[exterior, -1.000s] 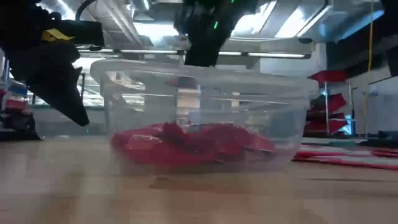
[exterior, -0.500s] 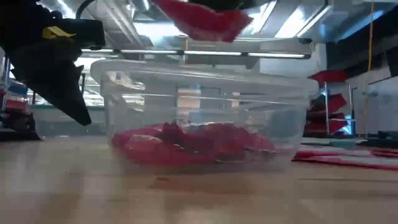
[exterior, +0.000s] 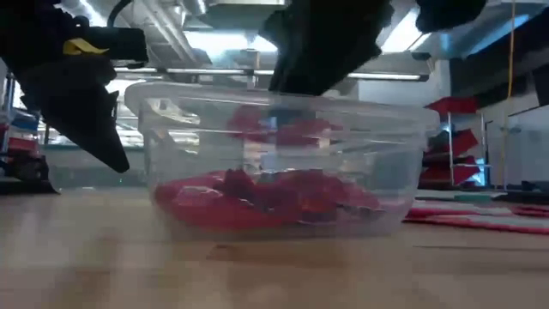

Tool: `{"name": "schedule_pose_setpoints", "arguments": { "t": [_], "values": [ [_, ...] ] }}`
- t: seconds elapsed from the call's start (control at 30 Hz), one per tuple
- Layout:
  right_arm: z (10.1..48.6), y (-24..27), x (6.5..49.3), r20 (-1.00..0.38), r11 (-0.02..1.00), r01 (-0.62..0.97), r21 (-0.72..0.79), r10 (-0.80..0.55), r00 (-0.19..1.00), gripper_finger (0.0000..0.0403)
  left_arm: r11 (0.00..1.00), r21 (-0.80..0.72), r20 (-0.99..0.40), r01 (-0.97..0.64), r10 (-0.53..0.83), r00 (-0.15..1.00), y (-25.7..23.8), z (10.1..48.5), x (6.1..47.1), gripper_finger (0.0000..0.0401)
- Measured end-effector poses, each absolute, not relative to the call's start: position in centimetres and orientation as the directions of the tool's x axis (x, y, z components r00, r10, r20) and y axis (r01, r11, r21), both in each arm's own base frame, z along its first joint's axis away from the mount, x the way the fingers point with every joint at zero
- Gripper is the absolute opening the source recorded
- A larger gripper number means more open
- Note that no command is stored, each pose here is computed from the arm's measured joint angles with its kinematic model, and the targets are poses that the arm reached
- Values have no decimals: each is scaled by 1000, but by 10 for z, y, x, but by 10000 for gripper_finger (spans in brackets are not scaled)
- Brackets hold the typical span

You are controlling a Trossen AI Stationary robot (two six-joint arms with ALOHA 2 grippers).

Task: Sort candy
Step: Put the red candy into the rectangular transparent bin, then close the rectangular transparent bin

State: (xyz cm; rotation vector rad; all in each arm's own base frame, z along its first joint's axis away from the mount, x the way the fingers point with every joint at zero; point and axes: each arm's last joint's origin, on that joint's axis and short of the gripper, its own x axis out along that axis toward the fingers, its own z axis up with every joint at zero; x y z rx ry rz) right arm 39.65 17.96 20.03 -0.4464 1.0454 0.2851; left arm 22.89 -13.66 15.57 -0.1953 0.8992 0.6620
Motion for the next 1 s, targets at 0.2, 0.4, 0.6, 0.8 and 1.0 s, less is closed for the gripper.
{"name": "schedule_pose_setpoints", "arguments": {
  "t": [0.2,0.4,0.6,0.8,1.0],
  "values": [
    [190,179,390,-929,808,-561,-180,48,367,3,786,110,-777,-608,450,441,-137,156,229,129],
    [189,179,389,-934,809,-560,-177,41,354,54,784,110,-773,-611,454,443,-137,156,229,129],
    [191,177,386,-940,848,-503,-164,21,341,150,781,106,-772,-616,455,444,-137,156,229,129],
    [227,166,360,-947,917,-344,-203,-95,308,189,789,131,-783,-600,453,425,-136,155,227,129],
    [277,162,315,-905,917,-205,-343,-264,334,179,766,166,-811,-622,464,356,-136,154,218,129]
  ]
}}
